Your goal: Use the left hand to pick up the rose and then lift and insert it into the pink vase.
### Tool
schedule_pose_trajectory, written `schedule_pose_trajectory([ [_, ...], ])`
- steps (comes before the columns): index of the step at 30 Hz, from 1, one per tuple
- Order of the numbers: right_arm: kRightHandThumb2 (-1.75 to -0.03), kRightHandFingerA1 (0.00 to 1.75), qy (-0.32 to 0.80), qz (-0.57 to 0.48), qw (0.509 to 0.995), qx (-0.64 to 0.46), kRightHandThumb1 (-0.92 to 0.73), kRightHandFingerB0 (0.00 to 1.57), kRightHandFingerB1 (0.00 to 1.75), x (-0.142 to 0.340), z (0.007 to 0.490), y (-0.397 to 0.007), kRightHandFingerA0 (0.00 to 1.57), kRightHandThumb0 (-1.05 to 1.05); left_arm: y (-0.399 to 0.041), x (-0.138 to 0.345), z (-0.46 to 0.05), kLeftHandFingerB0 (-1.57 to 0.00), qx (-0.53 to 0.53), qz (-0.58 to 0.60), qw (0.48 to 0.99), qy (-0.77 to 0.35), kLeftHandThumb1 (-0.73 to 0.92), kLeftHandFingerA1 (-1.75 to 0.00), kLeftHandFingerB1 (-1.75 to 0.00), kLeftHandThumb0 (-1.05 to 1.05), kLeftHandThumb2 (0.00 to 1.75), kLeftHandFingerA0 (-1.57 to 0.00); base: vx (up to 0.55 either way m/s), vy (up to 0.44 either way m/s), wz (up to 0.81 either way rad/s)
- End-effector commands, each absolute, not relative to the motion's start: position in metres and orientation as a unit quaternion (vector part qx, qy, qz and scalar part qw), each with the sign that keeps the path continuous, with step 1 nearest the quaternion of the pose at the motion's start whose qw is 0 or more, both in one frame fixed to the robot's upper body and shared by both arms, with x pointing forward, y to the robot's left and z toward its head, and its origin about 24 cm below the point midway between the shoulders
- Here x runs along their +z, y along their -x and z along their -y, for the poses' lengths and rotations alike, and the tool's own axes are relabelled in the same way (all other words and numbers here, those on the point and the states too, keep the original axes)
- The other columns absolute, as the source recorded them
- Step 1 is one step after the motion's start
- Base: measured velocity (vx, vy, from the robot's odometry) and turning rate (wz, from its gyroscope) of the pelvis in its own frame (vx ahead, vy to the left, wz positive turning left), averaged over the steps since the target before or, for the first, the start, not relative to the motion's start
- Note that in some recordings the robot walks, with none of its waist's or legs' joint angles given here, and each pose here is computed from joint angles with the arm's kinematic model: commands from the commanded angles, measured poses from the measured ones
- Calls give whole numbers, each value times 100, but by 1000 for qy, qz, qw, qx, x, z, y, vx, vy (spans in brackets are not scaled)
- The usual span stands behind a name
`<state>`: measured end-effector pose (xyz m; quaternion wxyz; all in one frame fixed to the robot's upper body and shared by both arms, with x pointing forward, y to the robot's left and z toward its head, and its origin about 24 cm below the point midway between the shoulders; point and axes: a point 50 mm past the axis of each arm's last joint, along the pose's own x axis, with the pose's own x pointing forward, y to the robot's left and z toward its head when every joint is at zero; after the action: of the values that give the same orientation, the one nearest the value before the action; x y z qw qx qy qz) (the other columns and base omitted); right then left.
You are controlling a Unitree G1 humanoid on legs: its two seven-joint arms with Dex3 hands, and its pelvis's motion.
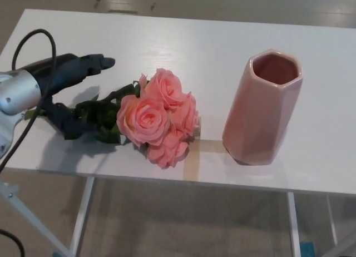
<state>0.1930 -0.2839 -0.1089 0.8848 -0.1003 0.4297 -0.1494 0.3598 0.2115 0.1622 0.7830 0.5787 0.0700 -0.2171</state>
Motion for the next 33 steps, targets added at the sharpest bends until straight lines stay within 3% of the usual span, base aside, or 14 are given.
schedule_pose_trajectory([
  [1, -59, 49, 105, -435, 881, -151, -68, 54, 44, -109, 288, -191, 65, -30, -361, 162, -214, 0, -217, -83, 757, -611, 38, 0, -5, -65, 77, 0, 0, 0, 0],
  [11, -59, 49, 97, -429, 885, -151, -68, 55, 44, -108, 286, -193, 65, -29, -366, 151, -202, 0, -219, -76, 763, -604, 38, -1, -6, -65, 78, 0, 0, 0, 0],
  [12, -59, 49, 94, -428, 886, -152, -68, 55, 44, -108, 286, -194, 65, -29, -366, 150, -200, 0, -219, -74, 762, -605, 42, -2, -8, -74, 56, 0, 0, 0, 0],
  [13, -59, 49, 93, -428, 886, -152, -68, 55, 44, -108, 285, -194, 65, -29, -367, 149, -199, 0, -219, -73, 761, -606, 42, -2, -8, -74, 56, 0, 0, 0, 0],
  [20, -60, 49, 90, -426, 887, -153, -69, 54, 44, -108, 285, -194, 64, -29, -374, 132, -194, 0, -215, -75, 746, -626, 41, -7, -8, -73, 57, 0, 0, 0, 0],
  [21, -60, 49, 89, -425, 888, -153, -69, 54, 44, -108, 285, -194, 65, -29, -375, 130, -193, 0, -214, -77, 746, -626, 37, -4, -9, -64, 78, 0, 0, 0, 0],
  [23, -60, 49, 88, -425, 888, -153, -69, 54, 44, -108, 284, -194, 65, -29, -376, 127, -192, 0, -211, -77, 746, -627, 37, -4, -9, -64, 78, 0, 0, 0, 0],
  [24, -59, 49, 88, -424, 888, -154, -69, 55, 44, -108, 284, -194, 65, -29, -377, 127, -190, 0, -211, -78, 746, -627, 41, -9, -9, -73, 57, 0, 0, 0, 0],
  [25, -59, 49, 87, -423, 888, -154, -69, 56, 44, -108, 284, -194, 66, -29, -378, 125, -188, 0, -211, -81, 745, -628, 36, -5, -10, -63, 77, 0, 0, 0, 0],
  [33, -59, 49, 74, -416, 893, -153, -68, 55, 44, -105, 283, -200, 66, -30, -386, 118, -181, 0, -208, -86, 740, -634, 37, -5, -10, -64, 78, 0, 0, 0, 0],
])
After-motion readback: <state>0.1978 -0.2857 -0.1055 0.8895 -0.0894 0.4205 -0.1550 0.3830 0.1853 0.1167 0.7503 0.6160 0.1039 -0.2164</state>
